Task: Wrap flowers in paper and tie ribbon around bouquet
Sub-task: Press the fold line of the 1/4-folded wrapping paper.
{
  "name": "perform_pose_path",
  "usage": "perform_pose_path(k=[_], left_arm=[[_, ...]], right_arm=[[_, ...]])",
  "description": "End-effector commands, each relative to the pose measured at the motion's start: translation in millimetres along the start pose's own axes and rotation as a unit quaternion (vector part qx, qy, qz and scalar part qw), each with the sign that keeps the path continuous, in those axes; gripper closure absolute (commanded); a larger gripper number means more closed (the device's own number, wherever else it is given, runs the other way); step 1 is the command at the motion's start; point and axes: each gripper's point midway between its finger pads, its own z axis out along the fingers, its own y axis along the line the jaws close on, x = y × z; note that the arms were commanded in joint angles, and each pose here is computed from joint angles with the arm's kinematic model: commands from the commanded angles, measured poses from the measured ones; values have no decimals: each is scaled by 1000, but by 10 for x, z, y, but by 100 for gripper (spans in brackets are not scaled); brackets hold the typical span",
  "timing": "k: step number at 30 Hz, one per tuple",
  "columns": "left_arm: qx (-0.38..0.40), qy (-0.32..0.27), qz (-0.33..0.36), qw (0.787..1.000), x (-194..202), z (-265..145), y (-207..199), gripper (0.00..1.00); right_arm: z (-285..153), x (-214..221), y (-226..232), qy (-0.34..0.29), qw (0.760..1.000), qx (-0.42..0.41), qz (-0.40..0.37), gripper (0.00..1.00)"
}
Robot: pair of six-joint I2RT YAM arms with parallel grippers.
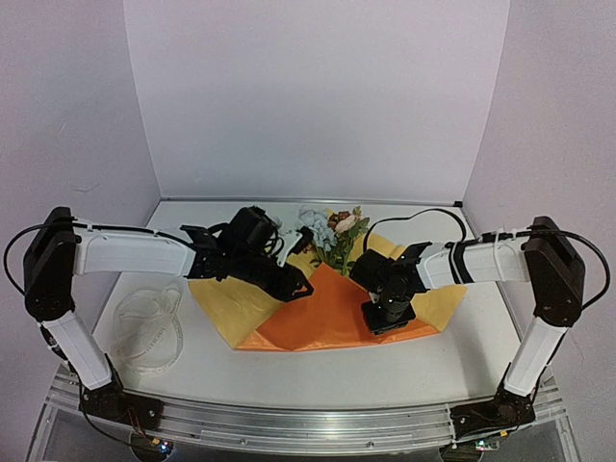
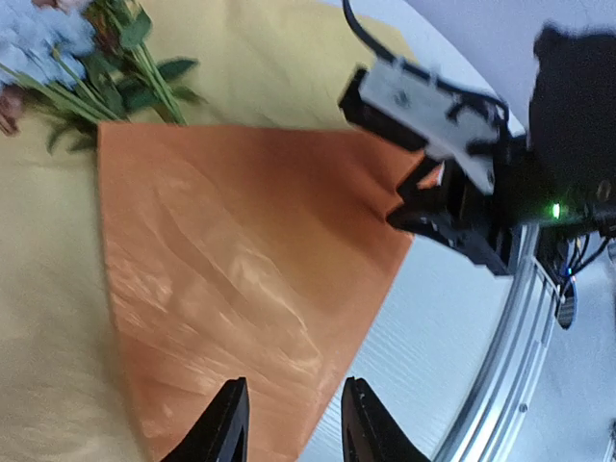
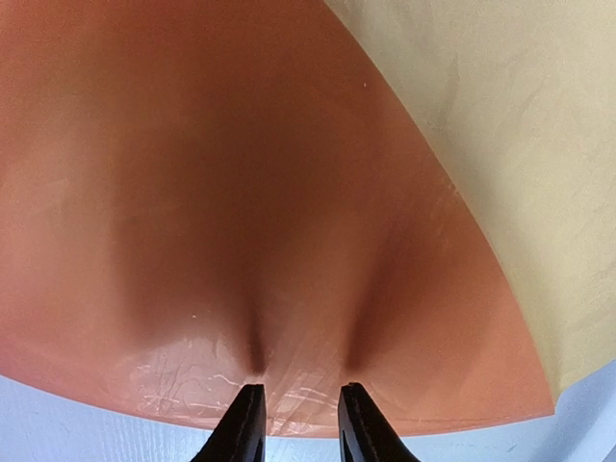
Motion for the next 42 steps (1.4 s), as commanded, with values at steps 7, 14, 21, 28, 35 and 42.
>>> perform_pose_path(k=[7,14,21,28,35,42], left_arm=[[22,109,-74,991,1086,313,48,83],[-23,127,-115,985,1405,329,262,90],[-53,137,-130,981,1552,319,386,91],[-56,147,-132,979,1609,339,404,92],[-59,151,-128,978,1628,333,417,92],[-62,152,-123,979,1615,310,417,92]], right_arm=[[38,95,-134,8,999,26,26,73],[12,136,-195,4,999,30,22,73],[-27,198,-250,3,999,27,23,72],[-32,304,-451,-6,999,32,32,69],[55,419,-690,13,996,36,79,68],[124,592,-956,34,985,60,158,69]])
